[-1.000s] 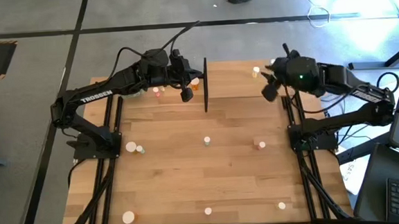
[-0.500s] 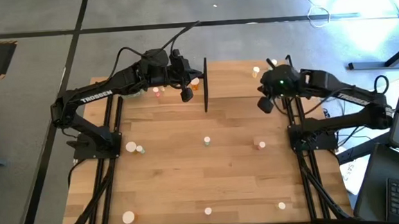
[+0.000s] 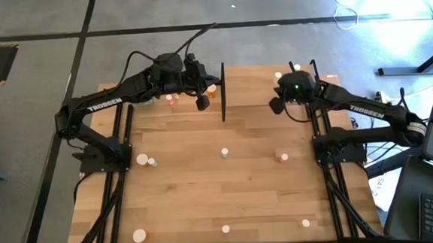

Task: Pick and place medicine bottles onto shelf by color
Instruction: Put the middle yellow pill bottle on the shelf

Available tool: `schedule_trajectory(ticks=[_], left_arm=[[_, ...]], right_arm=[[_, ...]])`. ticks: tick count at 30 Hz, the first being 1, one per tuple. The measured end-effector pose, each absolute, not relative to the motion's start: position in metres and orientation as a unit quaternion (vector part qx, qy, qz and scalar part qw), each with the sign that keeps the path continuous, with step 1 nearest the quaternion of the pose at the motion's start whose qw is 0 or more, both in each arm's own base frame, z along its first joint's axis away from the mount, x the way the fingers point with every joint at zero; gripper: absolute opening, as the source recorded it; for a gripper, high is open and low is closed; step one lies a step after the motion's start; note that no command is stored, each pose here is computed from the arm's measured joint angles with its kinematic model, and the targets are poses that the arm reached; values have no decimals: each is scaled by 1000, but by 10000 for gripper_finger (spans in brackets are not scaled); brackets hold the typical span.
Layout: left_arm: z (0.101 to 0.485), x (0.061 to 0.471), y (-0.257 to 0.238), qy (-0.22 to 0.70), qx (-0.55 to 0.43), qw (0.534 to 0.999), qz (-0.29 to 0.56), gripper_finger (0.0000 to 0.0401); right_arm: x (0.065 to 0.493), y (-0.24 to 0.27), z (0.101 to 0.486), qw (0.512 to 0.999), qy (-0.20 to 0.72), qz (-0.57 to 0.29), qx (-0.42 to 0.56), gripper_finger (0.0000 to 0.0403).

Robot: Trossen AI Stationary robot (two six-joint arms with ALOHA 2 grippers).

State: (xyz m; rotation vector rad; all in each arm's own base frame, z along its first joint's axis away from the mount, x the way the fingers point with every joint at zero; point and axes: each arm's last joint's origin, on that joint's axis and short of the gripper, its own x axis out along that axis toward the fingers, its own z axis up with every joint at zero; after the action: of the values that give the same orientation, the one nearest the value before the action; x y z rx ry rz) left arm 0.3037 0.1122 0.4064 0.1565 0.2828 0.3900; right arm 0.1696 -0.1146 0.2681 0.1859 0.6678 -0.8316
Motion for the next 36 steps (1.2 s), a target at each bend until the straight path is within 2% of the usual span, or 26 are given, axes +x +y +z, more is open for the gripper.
schedule_trajectory(ticks=[6, 16, 36], left_arm=[[406, 304, 112, 140, 78, 968, 193, 0], [406, 303, 113, 140, 77, 968, 195, 0], [406, 303, 115, 140, 77, 967, 198, 0]], right_arm=[[165, -122, 267, 850, 303, -418, 105, 1], [172, -132, 252, 846, 341, -391, 122, 0], [178, -142, 248, 827, 339, -440, 85, 0]])
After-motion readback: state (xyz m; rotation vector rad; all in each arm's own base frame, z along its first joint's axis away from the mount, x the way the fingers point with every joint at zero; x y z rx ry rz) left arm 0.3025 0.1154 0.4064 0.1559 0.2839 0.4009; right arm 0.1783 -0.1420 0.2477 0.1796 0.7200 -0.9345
